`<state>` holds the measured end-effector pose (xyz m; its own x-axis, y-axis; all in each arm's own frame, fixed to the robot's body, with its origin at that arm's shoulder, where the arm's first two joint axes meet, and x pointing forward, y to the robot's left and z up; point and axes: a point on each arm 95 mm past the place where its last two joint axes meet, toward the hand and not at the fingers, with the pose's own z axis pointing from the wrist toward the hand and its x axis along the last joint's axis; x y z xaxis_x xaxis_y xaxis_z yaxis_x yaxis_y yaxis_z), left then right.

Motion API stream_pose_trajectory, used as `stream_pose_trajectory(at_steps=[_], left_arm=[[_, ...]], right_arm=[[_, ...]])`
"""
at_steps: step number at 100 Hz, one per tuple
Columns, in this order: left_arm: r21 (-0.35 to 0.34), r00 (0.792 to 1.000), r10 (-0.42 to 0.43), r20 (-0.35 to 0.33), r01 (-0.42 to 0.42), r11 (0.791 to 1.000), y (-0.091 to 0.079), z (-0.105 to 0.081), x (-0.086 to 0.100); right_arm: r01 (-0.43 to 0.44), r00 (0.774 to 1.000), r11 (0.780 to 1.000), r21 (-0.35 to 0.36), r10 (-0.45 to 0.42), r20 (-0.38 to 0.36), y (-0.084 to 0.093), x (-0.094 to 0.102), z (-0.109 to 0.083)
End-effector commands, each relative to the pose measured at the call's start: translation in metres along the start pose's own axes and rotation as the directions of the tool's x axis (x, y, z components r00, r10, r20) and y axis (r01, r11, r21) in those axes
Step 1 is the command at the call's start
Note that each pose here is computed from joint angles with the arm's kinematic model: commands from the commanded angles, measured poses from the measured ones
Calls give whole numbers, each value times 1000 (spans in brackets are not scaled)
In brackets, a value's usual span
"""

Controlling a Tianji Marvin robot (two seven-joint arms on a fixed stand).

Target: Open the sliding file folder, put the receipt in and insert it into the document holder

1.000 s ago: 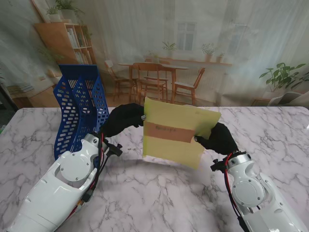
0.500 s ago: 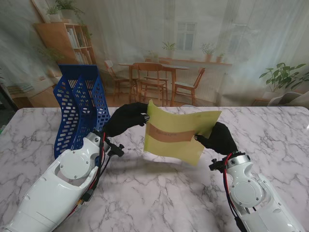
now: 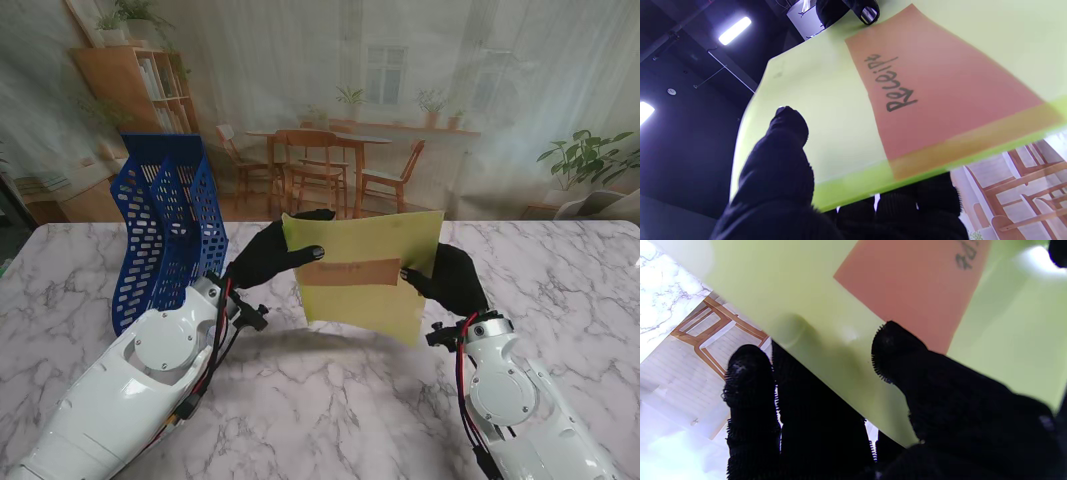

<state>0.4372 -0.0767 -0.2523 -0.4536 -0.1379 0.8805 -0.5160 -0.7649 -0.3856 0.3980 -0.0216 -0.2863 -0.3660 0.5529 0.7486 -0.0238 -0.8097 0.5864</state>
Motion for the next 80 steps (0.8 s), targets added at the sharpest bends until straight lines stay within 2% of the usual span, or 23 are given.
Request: stream_pose_trajectory(at_steps=[1,12,31,48,64,80], left_arm=[[-14,1000,-23,0,23,1000,8,5,1],[7,999,-46,1,46,999,13,8,2],[23,999,-39,12,39,999,18,11,0],[104,1000,-15,4,15,994,20,15,0],[191,1000,9,-16,-6,982,15,17,10],[236,999,40,-29,-32,971,4,18,24]], right_arm=[[-15,1000,1000,-2,15,-11,-2,5,3],[-21,1000,1000,-3,21,-15,-2,5,4],[-57,998,998,-32,56,-13,0,4,2],[-89,996,995,-40,89,-14,1,4,1],[-110,994,993,-30,110,-5,1,2,-3],[-102,995,995,-18,102,9,1,-3,-9]])
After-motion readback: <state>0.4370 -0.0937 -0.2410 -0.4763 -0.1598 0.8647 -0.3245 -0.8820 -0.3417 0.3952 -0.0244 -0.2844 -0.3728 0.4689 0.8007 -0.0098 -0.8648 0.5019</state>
